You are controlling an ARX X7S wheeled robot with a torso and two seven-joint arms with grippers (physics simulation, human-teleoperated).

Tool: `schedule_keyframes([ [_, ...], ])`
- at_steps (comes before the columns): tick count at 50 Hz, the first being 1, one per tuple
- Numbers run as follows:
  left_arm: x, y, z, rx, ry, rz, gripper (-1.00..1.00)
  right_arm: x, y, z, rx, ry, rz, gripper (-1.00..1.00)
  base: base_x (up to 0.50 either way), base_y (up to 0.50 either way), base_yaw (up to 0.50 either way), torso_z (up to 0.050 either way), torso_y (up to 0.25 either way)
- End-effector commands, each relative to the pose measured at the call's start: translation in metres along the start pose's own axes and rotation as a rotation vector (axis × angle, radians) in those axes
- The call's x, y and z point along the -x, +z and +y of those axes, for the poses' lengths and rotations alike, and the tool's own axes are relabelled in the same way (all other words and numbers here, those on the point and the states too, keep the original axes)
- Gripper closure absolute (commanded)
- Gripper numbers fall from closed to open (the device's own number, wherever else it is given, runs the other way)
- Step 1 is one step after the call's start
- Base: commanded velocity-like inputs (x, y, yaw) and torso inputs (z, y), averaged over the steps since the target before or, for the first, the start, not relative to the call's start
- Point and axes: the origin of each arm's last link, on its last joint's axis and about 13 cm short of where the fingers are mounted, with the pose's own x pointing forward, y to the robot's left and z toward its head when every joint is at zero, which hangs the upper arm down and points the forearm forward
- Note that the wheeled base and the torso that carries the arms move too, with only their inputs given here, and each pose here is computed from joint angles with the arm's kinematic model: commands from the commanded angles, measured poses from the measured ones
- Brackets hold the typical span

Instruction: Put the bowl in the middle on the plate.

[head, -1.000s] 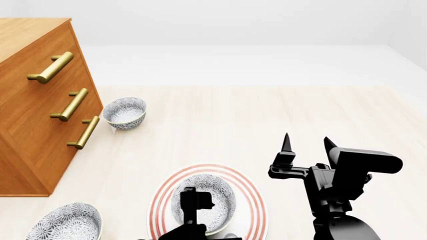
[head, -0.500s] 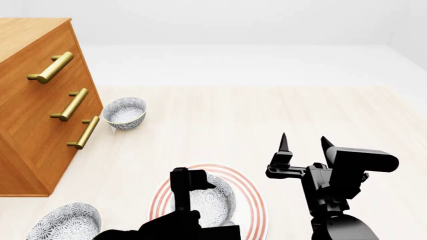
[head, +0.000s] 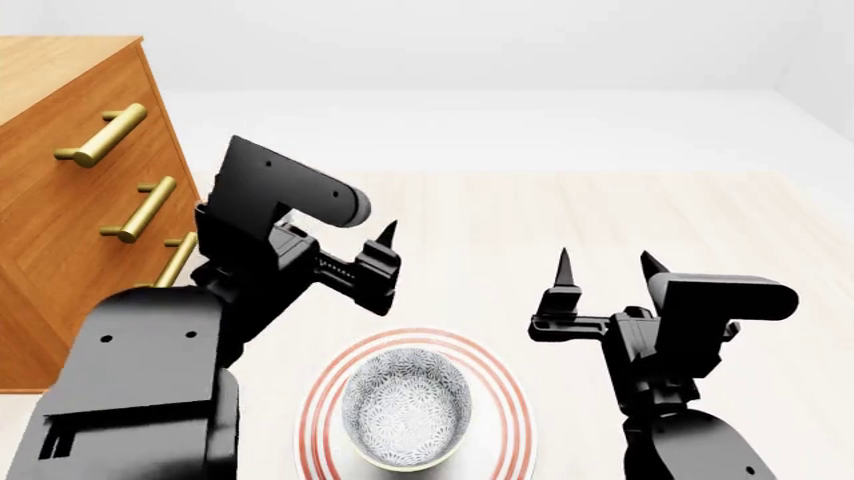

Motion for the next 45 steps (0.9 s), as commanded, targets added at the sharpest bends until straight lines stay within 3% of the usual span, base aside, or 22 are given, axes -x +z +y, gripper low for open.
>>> schedule_keyframes([
  [1,-0.016,-0.027,0.016,0.330,0.182,-0.036,-1.00,-0.010,0.015,0.000,0.049,0.011,-0.034,-1.00,0.00,0.00,0.00,0.000,0.000],
  [4,-0.020,-0.030,0.017,0.326,0.241,-0.084,-1.00,-0.011,0.019,0.001,0.073,0.012,-0.045,-1.00,0.00,0.00,0.00,0.000,0.000],
  [17,-0.022,-0.040,0.012,0.322,0.270,-0.100,-1.00,-0.027,0.052,0.003,0.148,-0.015,-0.118,-1.00,0.00,0.00,0.00,0.000,0.000],
  [45,-0.025,-0.033,0.009,0.317,0.251,-0.108,-1.00,-0.032,0.056,0.005,0.150,0.024,-0.127,-1.00,0.00,0.00,0.00,0.000,0.000],
])
